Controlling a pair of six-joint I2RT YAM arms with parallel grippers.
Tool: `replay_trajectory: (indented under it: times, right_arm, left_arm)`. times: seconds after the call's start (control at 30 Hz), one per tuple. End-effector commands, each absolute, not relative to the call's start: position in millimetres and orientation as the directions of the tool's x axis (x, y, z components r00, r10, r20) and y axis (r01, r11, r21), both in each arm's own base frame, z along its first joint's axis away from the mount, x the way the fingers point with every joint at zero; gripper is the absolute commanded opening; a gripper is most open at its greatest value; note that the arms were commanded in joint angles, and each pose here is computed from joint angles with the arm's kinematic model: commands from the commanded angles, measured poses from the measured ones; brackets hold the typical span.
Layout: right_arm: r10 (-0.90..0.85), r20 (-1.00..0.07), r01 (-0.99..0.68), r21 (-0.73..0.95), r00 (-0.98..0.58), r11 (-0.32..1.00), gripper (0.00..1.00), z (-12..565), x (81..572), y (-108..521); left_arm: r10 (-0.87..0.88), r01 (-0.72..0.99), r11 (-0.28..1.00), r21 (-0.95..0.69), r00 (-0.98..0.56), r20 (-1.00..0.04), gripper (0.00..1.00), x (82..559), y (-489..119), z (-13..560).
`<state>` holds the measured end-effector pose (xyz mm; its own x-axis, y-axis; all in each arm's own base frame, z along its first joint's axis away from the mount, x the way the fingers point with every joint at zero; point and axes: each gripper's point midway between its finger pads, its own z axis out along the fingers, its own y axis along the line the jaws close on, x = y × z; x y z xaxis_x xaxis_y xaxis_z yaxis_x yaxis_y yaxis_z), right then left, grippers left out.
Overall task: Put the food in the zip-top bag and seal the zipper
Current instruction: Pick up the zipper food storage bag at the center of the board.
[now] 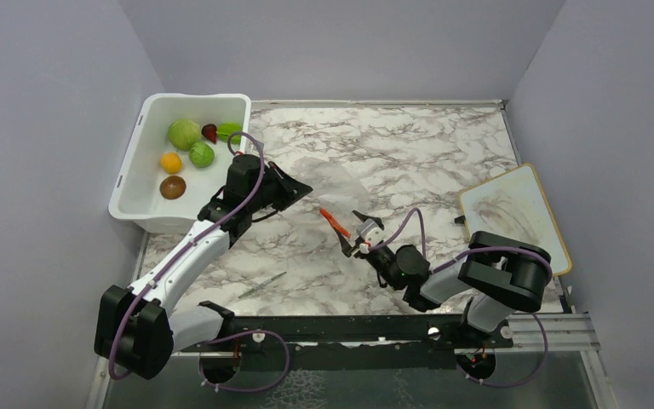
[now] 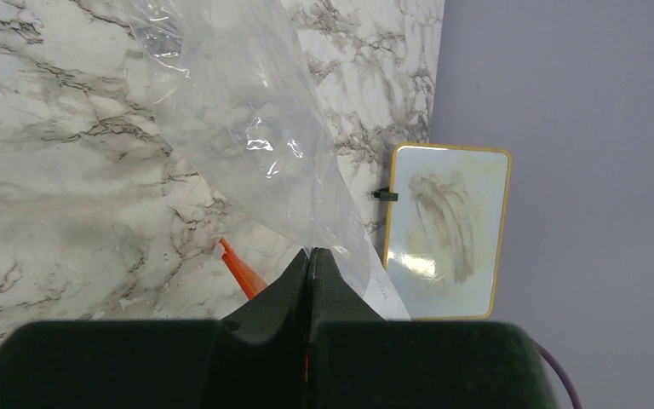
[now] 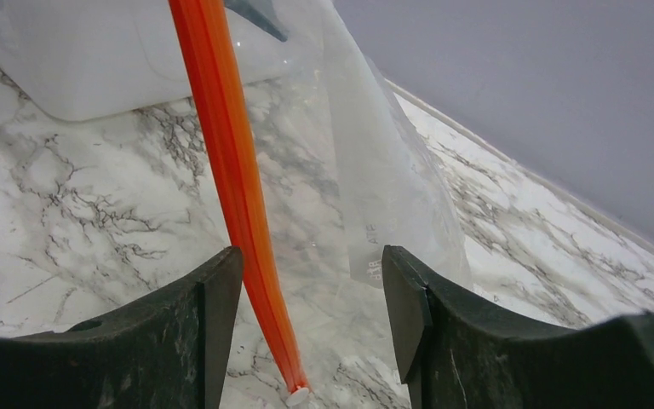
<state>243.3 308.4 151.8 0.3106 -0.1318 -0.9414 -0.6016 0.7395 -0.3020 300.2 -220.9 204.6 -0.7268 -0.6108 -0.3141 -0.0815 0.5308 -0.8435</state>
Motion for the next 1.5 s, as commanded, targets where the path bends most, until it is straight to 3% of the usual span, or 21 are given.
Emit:
replay_trajectory:
  times: [0.0, 0.2, 0.3, 0.63, 0.77, 0.8, 0.93, 1.13, 1.3, 1.47]
  right_arm:
    - [-0.038, -0.919, -0.524, -0.257, 0.391, 0.812, 0.56, 187, 246, 296]
    - [-0.059, -0.913, -0.465, -0.261, 0.405, 0.846, 0.31, 192, 254, 288]
    - [-0.056, -0.913, -0.43, -0.243, 0.403, 0.87, 0.23, 195, 257, 281]
    - [0.002, -0.915, -0.449, -0.196, 0.404, 0.872, 0.01, 199, 251, 276]
    - [0.055, -0.917, -0.499, -0.163, 0.395, 0.851, 0.01, 202, 244, 277]
    - [0.073, -0.92, -0.516, -0.149, 0.386, 0.843, 0.01, 202, 241, 277]
    - [0.107, -0.947, -0.551, -0.084, 0.304, 0.83, 0.01, 197, 236, 274]
    - [0.044, -0.995, -0.593, -0.021, 0.095, 0.805, 0.01, 193, 232, 280]
    - [0.093, -0.995, -0.609, 0.095, -0.034, 0.788, 0.01, 214, 218, 272]
    - [0.055, -0.98, -0.63, 0.165, -0.191, 0.759, 0.01, 225, 205, 277]
  left_arm:
    - [-0.619, -0.06, 0.541, -0.839, -0.704, -0.348, 0.0, 300, -216, 212]
    - [-0.617, -0.054, 0.545, -0.837, -0.702, -0.356, 0.0, 300, -216, 214]
    - [-0.615, -0.049, 0.547, -0.836, -0.701, -0.361, 0.0, 300, -215, 214]
    - [-0.615, -0.062, 0.554, -0.831, -0.702, -0.358, 0.0, 299, -214, 210]
    - [-0.605, -0.037, 0.562, -0.826, -0.7, -0.38, 0.0, 300, -214, 211]
    - [-0.599, -0.023, 0.568, -0.823, -0.697, -0.394, 0.04, 301, -214, 213]
    - [-0.55, 0.065, 0.629, -0.775, -0.667, -0.502, 0.43, 309, -210, 230]
    - [-0.429, 0.246, 0.716, -0.654, -0.584, -0.689, 0.68, 315, -204, 273]
    - [-0.339, 0.414, 0.728, -0.546, -0.474, -0.812, 0.97, 308, -203, 317]
    - [-0.26, 0.56, 0.697, -0.448, -0.384, -0.886, 0.99, 291, -206, 346]
